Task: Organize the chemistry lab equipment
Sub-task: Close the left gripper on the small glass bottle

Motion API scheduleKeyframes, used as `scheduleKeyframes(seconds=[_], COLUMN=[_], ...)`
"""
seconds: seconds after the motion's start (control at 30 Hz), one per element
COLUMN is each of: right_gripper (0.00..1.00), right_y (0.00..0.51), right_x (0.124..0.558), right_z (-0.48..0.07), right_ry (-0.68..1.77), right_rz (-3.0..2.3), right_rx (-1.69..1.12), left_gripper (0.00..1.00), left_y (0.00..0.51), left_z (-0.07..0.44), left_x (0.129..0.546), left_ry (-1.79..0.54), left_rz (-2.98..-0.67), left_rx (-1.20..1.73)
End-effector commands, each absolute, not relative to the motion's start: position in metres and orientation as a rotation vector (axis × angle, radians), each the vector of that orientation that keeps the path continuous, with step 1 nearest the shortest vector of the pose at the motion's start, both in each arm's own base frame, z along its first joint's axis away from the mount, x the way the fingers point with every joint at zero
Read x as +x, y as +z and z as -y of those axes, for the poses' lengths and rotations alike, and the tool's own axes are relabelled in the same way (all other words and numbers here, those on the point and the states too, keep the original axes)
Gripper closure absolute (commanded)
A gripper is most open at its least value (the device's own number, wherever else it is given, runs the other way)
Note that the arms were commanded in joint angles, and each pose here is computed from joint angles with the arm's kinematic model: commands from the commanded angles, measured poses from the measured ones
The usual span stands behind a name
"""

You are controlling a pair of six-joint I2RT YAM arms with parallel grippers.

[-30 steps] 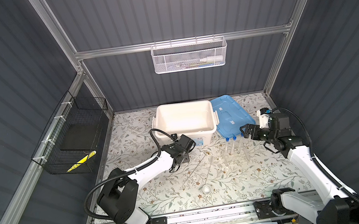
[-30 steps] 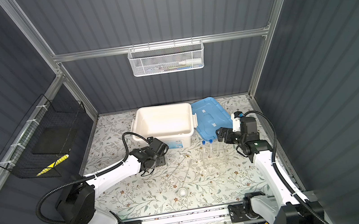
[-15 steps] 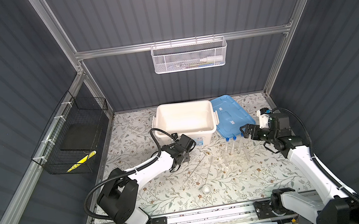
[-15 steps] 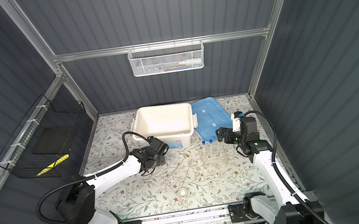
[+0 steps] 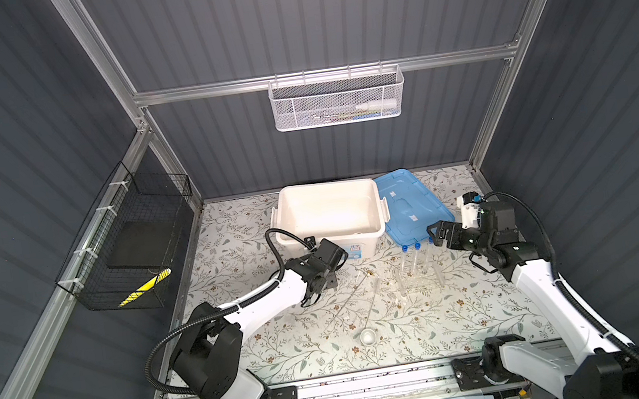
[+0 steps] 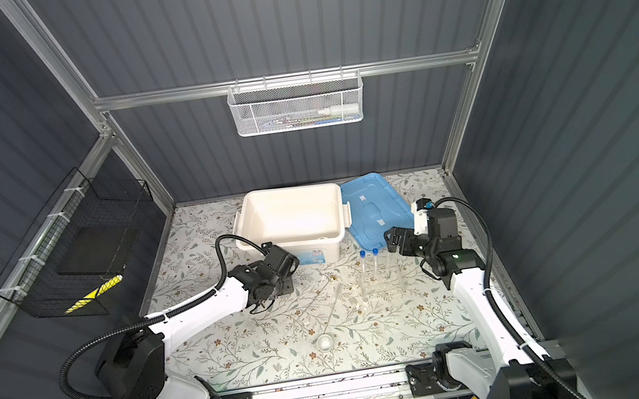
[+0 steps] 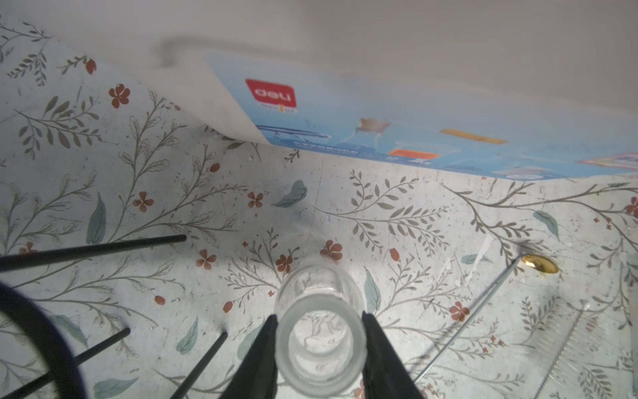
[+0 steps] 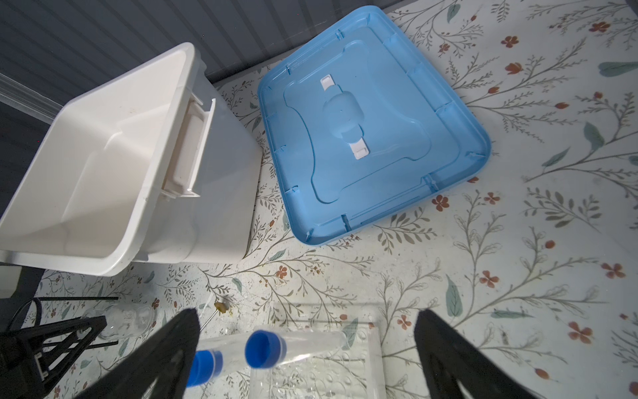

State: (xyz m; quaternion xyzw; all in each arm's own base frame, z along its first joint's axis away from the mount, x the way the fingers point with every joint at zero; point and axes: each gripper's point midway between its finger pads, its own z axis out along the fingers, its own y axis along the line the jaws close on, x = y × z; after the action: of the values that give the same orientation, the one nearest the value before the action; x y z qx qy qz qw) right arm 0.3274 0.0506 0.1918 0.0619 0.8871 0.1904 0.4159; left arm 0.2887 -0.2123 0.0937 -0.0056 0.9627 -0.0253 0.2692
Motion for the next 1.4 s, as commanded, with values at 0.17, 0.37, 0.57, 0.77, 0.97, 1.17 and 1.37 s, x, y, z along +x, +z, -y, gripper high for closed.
scheduleKeyframes(seconds=[0.17,0.37,0.57,0.77,0.97,1.17,1.37], right_gripper=[0.01,0.01,0.01,0.01,0.01,0.01,0.01], right_y=[0.187,0.188,0.190,0.189,0.190,0.189,0.189], right_x=[0.325,0.325,0.325,0.325,0.325,0.325,0.326], right_z=[-0.051,-0.052,-0.052,-0.053,-0.052,-0.052,-0.052], right_ry=[0.490,0.495,0.504,0.507,0.500,0.502,0.500], right_rz=[-2.240,-2.239,-2.233,-2.233,-2.232,-2.235,-2.234], right_rx=[0.165,0.166,0.167,0.169,0.168,0.172,0.172], left_gripper=[0.67,0.67,0.68,0.68,0.68,0.68,0.67], left_y=[0.110,0.122,0.138,0.133,0.113,0.096,0.087], left_z=[0.222,0.227,0.225,0.228,0.228,0.227,0.230], left_x=[0.275,0.268,0.268,0.268,0.265,0.260,0.260], left_ry=[-0.097,-0.095,-0.102,-0.122,-0.105,-0.094,-0.082], left_rz=[-2.584,-2.569,-2.538,-2.526,-2.556,-2.584,-2.606], left_rx=[0.014,0.038,0.037,0.044,0.062,0.080,0.103])
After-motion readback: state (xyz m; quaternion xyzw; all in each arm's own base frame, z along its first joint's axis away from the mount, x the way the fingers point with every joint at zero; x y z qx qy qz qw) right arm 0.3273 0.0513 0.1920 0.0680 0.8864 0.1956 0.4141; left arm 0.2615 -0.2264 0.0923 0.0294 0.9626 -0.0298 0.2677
